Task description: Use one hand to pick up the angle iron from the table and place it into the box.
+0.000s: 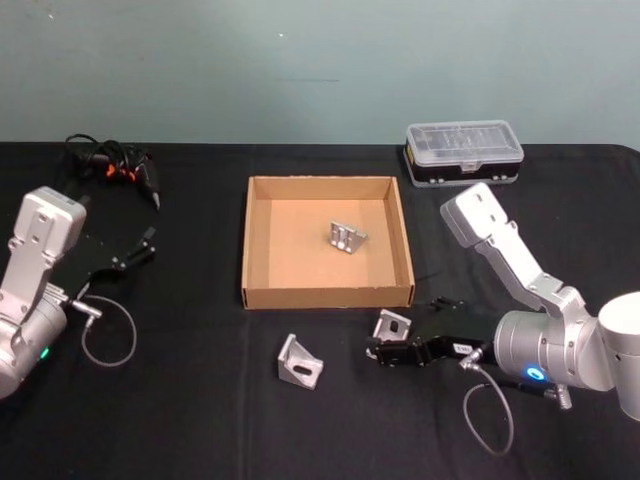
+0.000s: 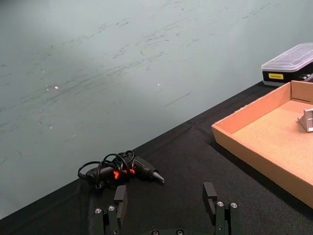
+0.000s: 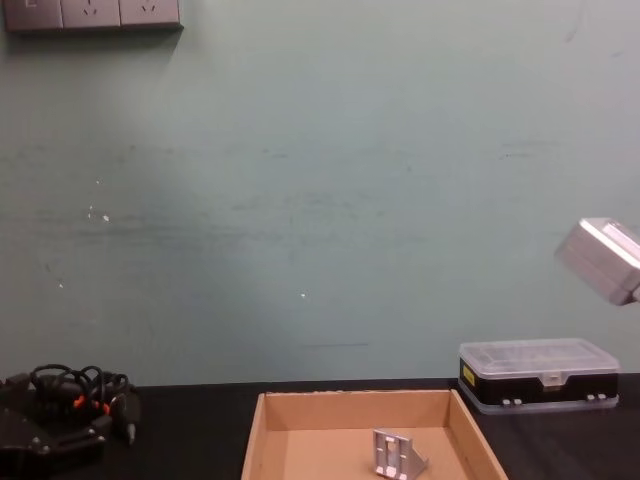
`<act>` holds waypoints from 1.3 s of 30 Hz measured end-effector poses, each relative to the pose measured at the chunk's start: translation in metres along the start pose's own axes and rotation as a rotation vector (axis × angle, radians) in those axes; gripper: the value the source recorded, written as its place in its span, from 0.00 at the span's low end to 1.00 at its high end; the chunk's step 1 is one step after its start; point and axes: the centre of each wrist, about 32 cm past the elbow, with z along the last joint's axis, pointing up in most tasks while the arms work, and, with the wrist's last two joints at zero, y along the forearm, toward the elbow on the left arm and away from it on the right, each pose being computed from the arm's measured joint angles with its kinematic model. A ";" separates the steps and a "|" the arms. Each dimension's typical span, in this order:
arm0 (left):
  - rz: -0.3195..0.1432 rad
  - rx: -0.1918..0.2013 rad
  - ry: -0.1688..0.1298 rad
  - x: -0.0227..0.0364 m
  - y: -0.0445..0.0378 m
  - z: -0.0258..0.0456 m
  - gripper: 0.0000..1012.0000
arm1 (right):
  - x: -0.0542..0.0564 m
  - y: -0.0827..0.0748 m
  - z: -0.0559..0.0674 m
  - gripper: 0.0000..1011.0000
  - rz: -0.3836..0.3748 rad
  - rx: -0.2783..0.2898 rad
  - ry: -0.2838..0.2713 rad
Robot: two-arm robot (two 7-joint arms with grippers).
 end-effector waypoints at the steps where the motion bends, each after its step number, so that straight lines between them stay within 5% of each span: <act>1: 0.000 0.000 0.000 0.0000 0.0000 0.0000 1.00 | 0.000 0.000 0.000 0.99 0.000 0.000 0.001; 39: 0.000 0.000 0.000 0.0000 0.0000 0.0000 1.00 | 0.005 0.010 -0.004 0.99 0.011 -0.018 0.040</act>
